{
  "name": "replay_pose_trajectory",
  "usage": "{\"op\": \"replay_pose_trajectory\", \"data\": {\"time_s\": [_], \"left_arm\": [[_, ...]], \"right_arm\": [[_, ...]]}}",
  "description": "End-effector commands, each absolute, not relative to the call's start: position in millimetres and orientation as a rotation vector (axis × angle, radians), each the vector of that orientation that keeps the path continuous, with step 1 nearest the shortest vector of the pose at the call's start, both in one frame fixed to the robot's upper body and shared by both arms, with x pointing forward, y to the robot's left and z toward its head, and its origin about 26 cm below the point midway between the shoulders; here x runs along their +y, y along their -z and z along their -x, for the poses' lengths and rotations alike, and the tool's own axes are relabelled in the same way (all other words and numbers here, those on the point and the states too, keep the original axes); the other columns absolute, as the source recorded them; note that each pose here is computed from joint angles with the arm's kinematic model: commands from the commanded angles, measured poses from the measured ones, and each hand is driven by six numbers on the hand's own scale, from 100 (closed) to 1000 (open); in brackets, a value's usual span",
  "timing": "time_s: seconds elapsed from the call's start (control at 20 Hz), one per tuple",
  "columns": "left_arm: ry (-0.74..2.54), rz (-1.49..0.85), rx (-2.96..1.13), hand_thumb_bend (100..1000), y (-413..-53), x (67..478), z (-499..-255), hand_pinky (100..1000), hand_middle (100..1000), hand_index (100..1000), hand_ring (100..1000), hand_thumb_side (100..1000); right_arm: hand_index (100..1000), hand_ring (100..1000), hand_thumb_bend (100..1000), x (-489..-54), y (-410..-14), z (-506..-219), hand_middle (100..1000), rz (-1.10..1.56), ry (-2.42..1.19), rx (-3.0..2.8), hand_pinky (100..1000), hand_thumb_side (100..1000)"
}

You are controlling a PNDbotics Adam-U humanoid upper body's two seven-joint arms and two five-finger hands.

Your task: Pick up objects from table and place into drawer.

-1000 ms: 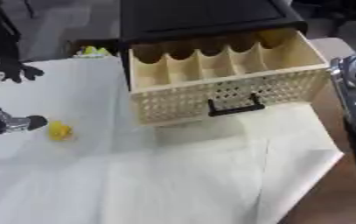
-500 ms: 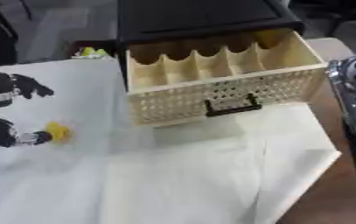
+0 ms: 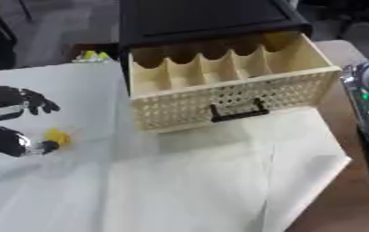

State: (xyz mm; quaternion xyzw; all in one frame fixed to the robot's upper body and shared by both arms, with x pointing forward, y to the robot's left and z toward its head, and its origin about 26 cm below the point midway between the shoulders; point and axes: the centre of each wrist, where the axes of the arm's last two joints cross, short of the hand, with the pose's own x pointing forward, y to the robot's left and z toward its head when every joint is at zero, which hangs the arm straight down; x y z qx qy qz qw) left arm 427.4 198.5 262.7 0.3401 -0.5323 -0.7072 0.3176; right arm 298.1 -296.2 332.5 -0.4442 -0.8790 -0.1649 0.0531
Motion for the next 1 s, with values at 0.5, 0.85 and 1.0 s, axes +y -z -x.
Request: {"op": "replay_pose_trajectory", "data": {"time_s": [0.5, 0.85, 1.0], "left_arm": [[1.849, -0.962, -1.315, 387, -267.7, 212.9, -443.1, 713, 790, 922, 769, 653], [1.876, -0.971, -1.262, 368, -262.8, 215.7, -448.0, 708, 782, 919, 769, 648], [1.88, -0.986, -1.255, 349, -261.3, 217.0, -450.3, 704, 772, 915, 765, 652]], "right_arm": [[859, 695, 100, -296.5, -342.7, -293.5, 610, 1.341, 0.527, -2.705, 529, 1000], [856, 693, 100, -296.1, -342.7, -293.6, 608, 1.331, 0.533, -2.706, 525, 1000], [855, 693, 100, -296.1, -342.8, -293.6, 607, 1.329, 0.535, -2.706, 523, 1000]]}}
